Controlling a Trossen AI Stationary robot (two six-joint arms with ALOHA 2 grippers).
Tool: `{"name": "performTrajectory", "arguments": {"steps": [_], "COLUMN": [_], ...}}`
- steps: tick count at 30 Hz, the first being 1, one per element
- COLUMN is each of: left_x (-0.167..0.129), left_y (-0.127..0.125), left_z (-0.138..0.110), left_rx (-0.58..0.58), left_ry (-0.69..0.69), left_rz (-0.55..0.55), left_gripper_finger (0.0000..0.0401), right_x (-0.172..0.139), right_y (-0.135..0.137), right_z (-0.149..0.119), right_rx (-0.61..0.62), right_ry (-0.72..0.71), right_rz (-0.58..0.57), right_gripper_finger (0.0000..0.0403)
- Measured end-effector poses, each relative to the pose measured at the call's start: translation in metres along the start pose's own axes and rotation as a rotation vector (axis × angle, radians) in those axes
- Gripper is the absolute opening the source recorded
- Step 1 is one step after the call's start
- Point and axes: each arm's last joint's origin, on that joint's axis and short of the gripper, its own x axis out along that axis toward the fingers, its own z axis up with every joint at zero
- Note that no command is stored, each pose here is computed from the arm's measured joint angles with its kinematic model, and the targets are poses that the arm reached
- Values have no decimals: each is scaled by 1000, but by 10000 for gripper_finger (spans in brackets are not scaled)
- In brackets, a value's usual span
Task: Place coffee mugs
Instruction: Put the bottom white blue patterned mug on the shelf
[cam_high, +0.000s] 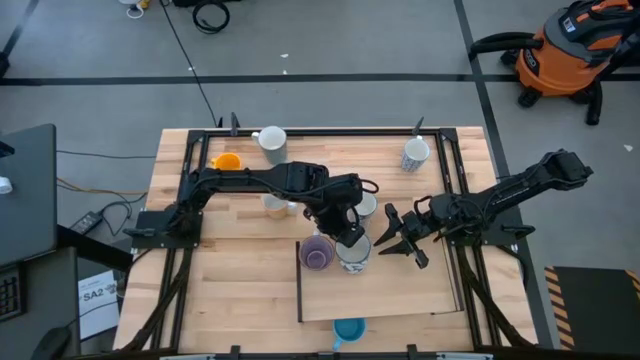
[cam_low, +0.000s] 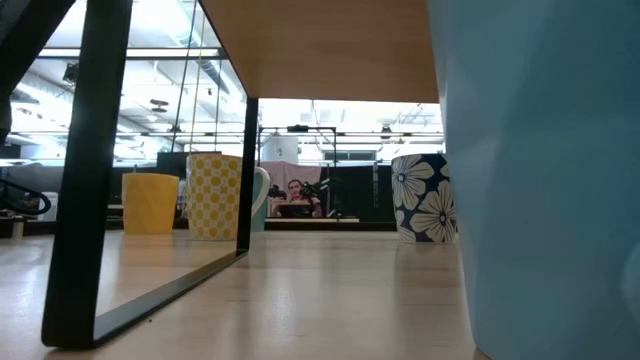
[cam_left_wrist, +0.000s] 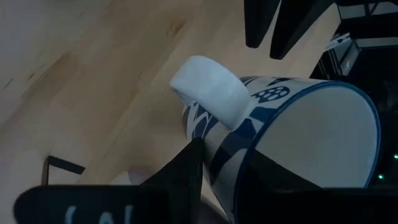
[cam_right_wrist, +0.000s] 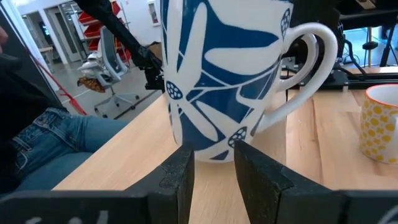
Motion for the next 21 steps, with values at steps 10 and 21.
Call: {"name": "performTrajectory", "arguments": {"steps": [10, 21], "left_x": [0, -3], "left_y": [0, 4], "left_z": [0, 6], "left_rx": [4, -10], "left_ry": [-13, -14], "left_rz": [9, -1], "left_gripper_finger": [115, 130], "right_x": [0, 0], "right_y": [0, 0], "right_z": [0, 0], "right_rx": [0, 0], "right_ry": [0, 0], "right_rz": [2, 4], "right_gripper_finger": [120, 120]}}
